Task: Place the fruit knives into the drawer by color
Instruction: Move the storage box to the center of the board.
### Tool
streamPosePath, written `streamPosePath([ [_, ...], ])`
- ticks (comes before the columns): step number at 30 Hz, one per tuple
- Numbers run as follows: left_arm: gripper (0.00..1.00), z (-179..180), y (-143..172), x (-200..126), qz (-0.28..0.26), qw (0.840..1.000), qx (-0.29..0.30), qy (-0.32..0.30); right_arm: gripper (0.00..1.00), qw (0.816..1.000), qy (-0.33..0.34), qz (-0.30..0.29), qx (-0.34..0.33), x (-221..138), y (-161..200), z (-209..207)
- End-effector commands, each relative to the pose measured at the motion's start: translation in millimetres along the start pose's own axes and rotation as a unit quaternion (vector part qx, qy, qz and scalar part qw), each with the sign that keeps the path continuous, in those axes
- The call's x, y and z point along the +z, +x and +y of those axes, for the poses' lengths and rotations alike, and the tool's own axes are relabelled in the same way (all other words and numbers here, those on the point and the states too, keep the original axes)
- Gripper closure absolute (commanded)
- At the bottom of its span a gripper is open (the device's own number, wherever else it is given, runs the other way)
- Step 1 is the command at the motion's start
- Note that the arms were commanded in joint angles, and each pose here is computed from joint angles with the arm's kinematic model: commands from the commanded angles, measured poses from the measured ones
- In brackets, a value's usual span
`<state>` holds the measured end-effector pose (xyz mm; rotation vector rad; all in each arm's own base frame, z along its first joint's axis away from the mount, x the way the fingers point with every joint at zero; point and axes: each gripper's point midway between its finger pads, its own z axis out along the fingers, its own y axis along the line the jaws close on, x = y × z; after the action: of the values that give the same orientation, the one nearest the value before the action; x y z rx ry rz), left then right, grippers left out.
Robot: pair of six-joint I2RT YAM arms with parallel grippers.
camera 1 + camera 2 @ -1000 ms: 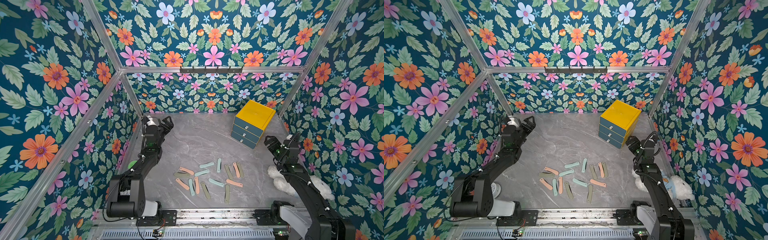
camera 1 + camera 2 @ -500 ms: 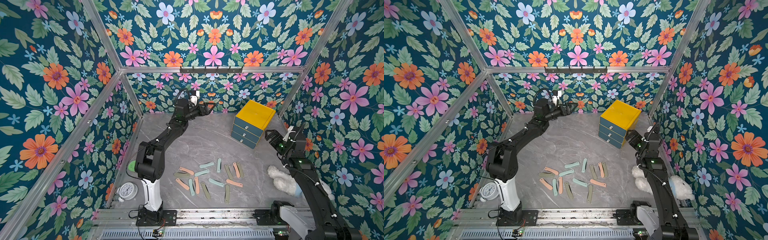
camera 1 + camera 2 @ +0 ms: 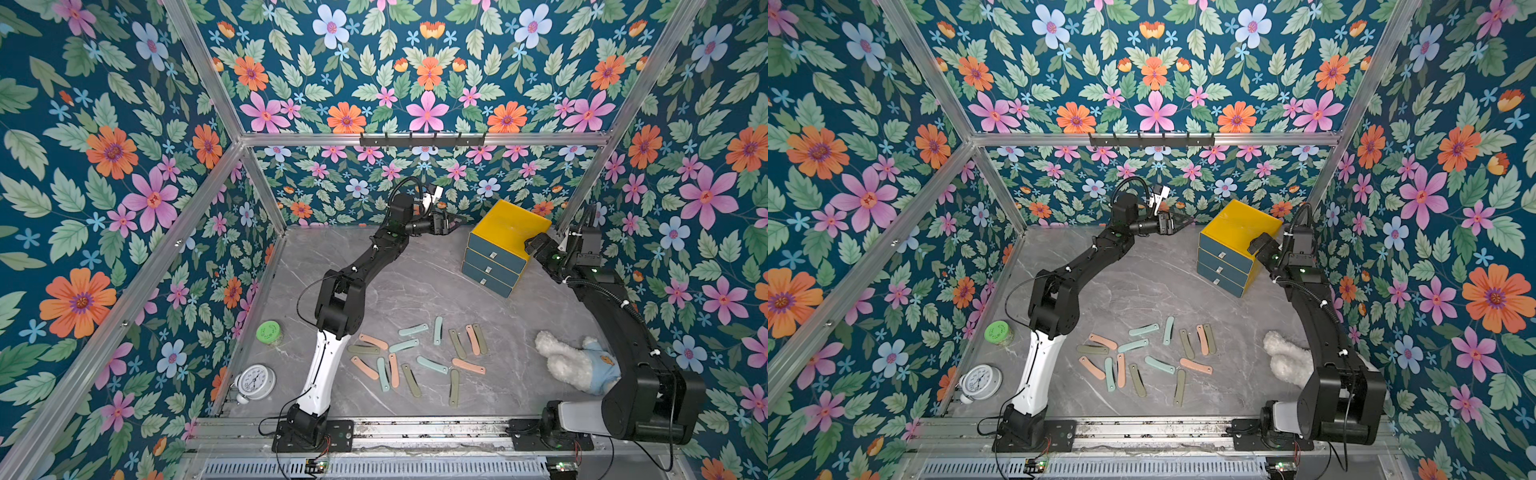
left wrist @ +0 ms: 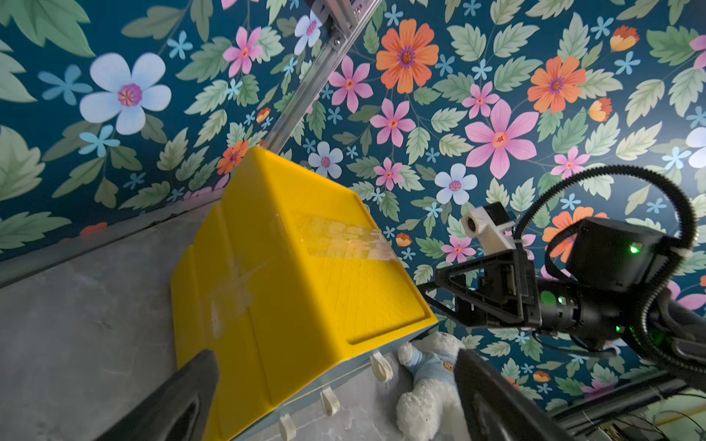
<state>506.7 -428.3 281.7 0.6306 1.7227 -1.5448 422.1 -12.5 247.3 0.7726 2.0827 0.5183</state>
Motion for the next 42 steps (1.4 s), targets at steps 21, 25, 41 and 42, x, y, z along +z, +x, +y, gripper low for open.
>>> streamPosePath([
  [21,0.01,-2,13,32,0.011,0.998,0.017,0.067,0.09,0.986,-0.059,0.128,-0.094,51,48,44],
  [25,0.02,1,20,33,0.021,0.997,0.014,0.068,0.09,0.982,-0.069,0.139,-0.107,55,55,52],
  [41,0.09,-14,19,-47,-0.023,0.999,0.015,-0.038,0.11,0.957,-0.145,0.206,-0.140,93,123,128],
  [42,0.09,-13,20,-56,-0.028,0.998,0.012,-0.052,0.11,0.955,-0.151,0.210,-0.142,94,129,135],
])
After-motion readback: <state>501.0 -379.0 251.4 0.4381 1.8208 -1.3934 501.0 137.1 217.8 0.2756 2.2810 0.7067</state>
